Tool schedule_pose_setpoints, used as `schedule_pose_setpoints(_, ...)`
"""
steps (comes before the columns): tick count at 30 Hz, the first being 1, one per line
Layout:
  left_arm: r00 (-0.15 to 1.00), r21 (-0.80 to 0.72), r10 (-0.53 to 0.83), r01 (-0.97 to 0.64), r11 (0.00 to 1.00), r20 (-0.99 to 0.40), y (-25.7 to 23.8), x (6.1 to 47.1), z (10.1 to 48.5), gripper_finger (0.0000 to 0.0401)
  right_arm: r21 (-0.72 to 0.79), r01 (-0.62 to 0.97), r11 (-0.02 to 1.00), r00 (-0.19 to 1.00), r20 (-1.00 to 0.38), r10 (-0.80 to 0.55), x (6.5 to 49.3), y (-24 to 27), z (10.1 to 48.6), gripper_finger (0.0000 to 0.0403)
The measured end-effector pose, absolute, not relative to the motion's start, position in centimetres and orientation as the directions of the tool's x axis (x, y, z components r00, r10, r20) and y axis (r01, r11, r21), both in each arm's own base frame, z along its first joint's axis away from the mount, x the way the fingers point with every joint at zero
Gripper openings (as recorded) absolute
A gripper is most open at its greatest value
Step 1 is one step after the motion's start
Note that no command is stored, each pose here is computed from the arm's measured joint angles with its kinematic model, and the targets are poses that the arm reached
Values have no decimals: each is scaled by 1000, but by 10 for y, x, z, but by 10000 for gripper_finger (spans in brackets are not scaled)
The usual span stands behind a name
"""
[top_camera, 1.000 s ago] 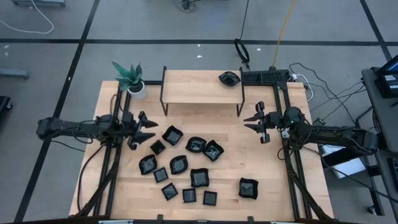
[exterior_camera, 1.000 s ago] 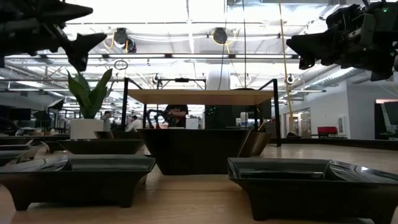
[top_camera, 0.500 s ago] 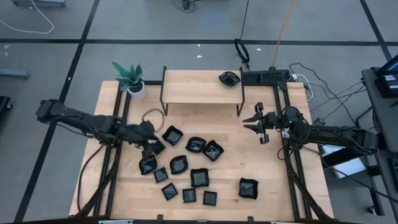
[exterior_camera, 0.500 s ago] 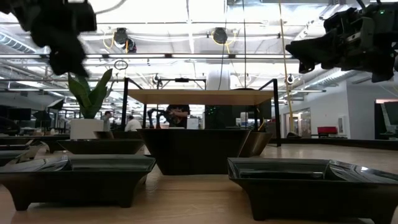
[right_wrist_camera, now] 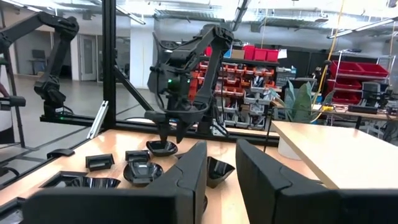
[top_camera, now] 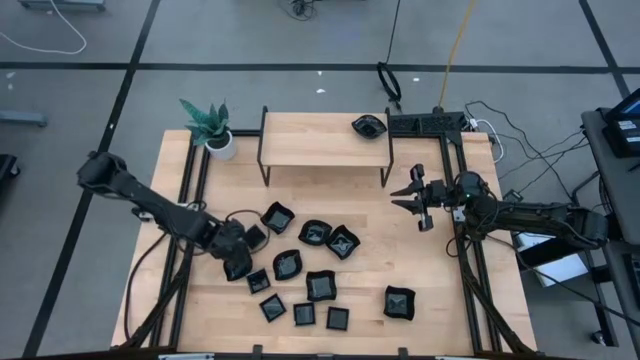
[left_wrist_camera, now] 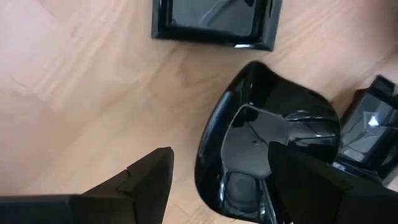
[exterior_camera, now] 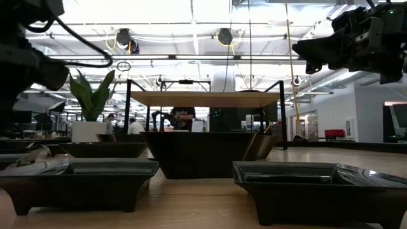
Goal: Pick & Place Mini shaped plates
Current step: Stack the black leaf-shaped plate on top of the other black leaf-shaped plates on the shelf
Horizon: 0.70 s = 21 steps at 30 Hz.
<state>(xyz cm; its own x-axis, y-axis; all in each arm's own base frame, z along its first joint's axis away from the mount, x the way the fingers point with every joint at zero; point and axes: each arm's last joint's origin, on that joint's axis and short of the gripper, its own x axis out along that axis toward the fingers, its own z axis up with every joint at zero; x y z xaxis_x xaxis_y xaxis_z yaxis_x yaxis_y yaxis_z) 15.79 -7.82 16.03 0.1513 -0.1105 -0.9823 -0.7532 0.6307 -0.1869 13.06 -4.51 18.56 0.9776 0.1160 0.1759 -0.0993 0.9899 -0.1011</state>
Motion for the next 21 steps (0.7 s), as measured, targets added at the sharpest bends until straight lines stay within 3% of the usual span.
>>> schedule_pose_setpoints(6, 140, -131, -38, -754, 643, -989, -82, 159, 153, 266, -120, -96, 988, 977, 177, 116, 131, -45, 186, 73)
schedule_pose_setpoints(21, 48, -45, -14, -744, 666, -999, -81, 156, 145, 266, -118, -96, 988, 978, 173, 115, 131, -45, 185, 73)
